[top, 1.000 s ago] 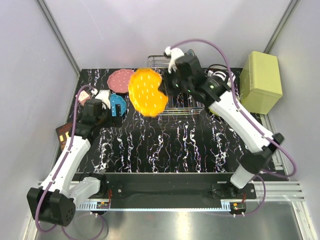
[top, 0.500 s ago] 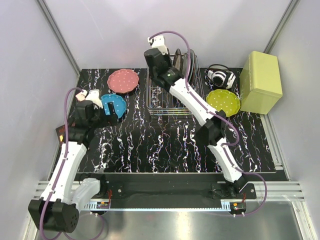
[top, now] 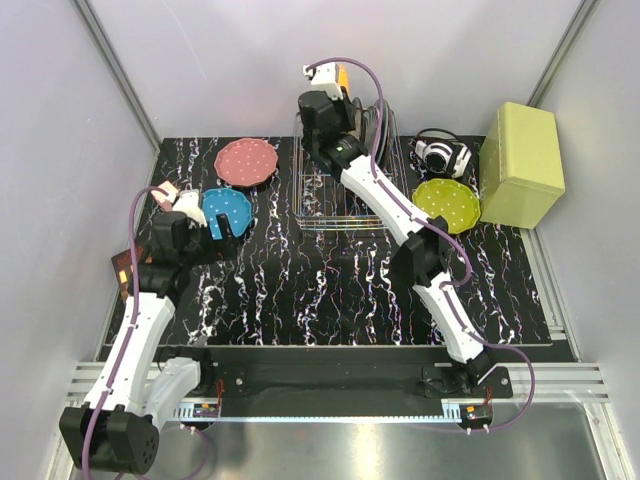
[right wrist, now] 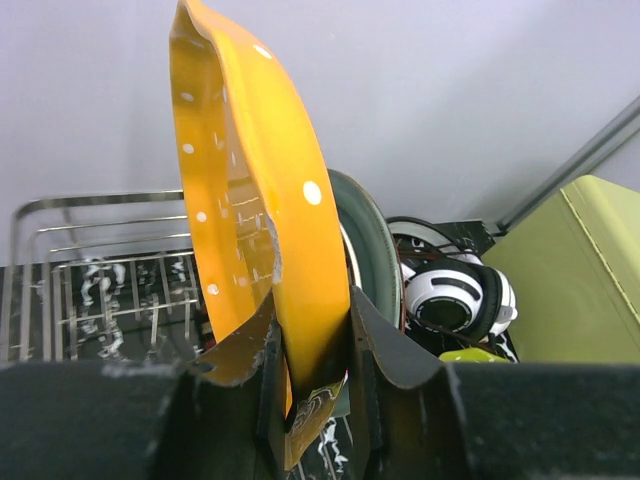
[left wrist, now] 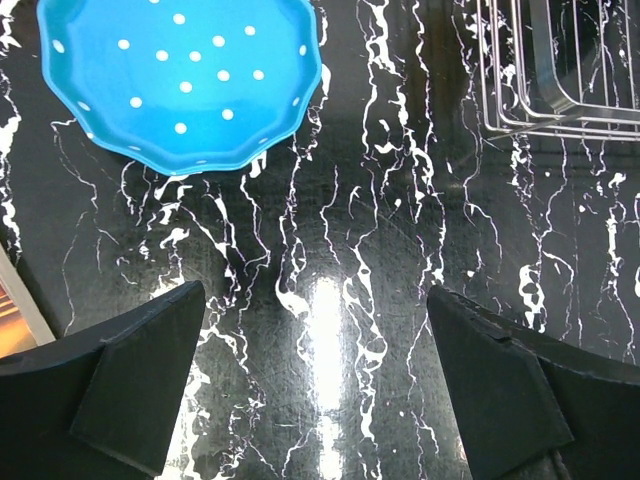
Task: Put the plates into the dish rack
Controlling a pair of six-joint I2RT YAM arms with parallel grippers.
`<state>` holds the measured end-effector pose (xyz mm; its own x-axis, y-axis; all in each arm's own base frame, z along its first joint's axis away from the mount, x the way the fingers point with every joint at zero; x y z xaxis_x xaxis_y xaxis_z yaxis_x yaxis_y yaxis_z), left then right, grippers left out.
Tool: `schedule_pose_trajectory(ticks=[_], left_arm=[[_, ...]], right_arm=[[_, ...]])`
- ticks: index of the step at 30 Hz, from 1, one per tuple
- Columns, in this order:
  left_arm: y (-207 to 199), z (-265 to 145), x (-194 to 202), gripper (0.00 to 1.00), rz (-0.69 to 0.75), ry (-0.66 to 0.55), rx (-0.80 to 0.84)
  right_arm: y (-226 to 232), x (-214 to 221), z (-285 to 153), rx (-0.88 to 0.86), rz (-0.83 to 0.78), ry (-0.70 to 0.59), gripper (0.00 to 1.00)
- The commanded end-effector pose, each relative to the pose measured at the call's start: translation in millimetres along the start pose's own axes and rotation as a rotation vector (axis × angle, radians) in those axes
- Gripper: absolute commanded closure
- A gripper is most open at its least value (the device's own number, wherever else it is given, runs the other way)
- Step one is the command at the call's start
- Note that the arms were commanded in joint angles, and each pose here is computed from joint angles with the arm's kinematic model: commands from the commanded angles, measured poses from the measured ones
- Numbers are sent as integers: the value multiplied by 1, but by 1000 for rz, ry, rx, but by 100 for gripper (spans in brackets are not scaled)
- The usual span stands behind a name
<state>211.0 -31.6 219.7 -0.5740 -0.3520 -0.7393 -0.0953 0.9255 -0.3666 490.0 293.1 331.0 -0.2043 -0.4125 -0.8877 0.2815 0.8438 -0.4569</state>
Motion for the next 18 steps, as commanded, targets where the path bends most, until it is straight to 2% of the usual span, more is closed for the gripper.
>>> schedule_pose_trajectory(ticks=[1,18], left_arm=[[-8,-2,-10,1,-8,-66,62],[2,7,5,1,-12,-46,52]], right_arm=[[-23,-23,14,124,173,-61,100],[-3,-5,34,92,181,-73,100]])
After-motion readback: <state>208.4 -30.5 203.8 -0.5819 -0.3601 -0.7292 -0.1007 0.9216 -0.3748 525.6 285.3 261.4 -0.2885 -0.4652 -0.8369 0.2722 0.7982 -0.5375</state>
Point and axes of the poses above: each gripper's point midway between its finger pads, its own z axis out along the fingers, its own y axis along the line the jaws close on, x = y × z, the point moved 8 cm from there along -z, back along the fingers, and after that the axes turned 11 degrees about -z, right-handed, at the moved point
